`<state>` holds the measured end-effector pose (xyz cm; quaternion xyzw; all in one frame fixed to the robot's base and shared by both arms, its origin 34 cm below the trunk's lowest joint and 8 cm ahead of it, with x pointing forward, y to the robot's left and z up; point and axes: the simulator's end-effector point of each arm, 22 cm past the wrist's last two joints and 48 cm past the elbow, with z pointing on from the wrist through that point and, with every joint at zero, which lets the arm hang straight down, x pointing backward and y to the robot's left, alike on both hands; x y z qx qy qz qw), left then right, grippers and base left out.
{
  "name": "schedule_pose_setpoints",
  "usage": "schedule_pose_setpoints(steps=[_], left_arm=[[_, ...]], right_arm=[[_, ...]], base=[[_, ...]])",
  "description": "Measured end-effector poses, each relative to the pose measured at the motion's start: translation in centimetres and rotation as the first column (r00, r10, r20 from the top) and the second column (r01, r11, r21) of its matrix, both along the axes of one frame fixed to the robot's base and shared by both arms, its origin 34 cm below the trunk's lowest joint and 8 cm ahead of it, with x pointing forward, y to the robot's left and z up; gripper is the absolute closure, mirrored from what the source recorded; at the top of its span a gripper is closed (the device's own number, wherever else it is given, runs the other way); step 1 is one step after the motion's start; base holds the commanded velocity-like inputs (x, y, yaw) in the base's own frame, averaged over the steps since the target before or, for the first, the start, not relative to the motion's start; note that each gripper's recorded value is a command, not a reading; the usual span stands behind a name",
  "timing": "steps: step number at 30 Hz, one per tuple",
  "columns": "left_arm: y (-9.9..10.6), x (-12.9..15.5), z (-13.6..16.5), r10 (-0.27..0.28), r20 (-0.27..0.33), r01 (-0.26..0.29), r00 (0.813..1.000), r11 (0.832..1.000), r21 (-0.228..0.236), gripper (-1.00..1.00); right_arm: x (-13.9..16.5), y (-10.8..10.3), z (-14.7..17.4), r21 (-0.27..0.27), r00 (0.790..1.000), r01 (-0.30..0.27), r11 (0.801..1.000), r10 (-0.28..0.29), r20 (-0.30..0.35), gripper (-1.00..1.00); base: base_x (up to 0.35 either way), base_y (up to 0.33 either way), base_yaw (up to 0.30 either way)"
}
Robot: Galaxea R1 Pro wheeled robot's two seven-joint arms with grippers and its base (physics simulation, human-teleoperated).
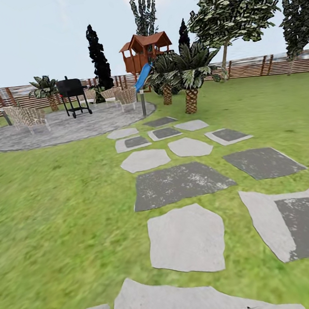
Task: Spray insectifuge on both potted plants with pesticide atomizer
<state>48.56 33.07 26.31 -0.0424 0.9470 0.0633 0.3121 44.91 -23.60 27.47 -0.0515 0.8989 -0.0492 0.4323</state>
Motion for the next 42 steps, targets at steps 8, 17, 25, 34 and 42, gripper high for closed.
schedule_pose_setpoints(steps=[8,17,25,34,42], left_arm=[[0.0,0.0,0.0,0.000,0.001,0.000,1.000,1.000,0.000,1.00],[0.0,0.0,0.0,0.000,0.000,0.000,1.000,1.000,0.000,1.00],[0.0,0.0,0.0,0.000,0.000,0.000,1.000,1.000,0.000,1.00],[0.0,0.0,0.0,0.000,0.000,0.000,1.000,1.000,0.000,1.00],[0.0,0.0,0.0,0.000,0.000,0.000,1.000,1.000,0.000,1.00]], right_arm=[[-1.2,-5.1,-0.4,0.072,0.939,0.343,0.937,-0.342,-0.025,-1.00],[-1.0,-4.4,-0.4,0.059,0.956,0.295,0.954,-0.294,-0.021,-1.00],[-1.2,-4.5,-0.5,0.055,0.956,0.295,0.954,-0.294,-0.026,-1.00],[-1.3,-4.5,-0.5,0.055,0.956,0.294,0.954,-0.293,-0.028,-1.00],[-0.8,-4.8,-0.2,0.060,0.952,0.306,0.950,-0.306,-0.014,-1.00]], base=[[0.340,0.000,0.000],[0.340,0.000,0.000],[0.340,0.000,0.000],[0.340,0.000,0.000],[0.340,0.000,0.000]])
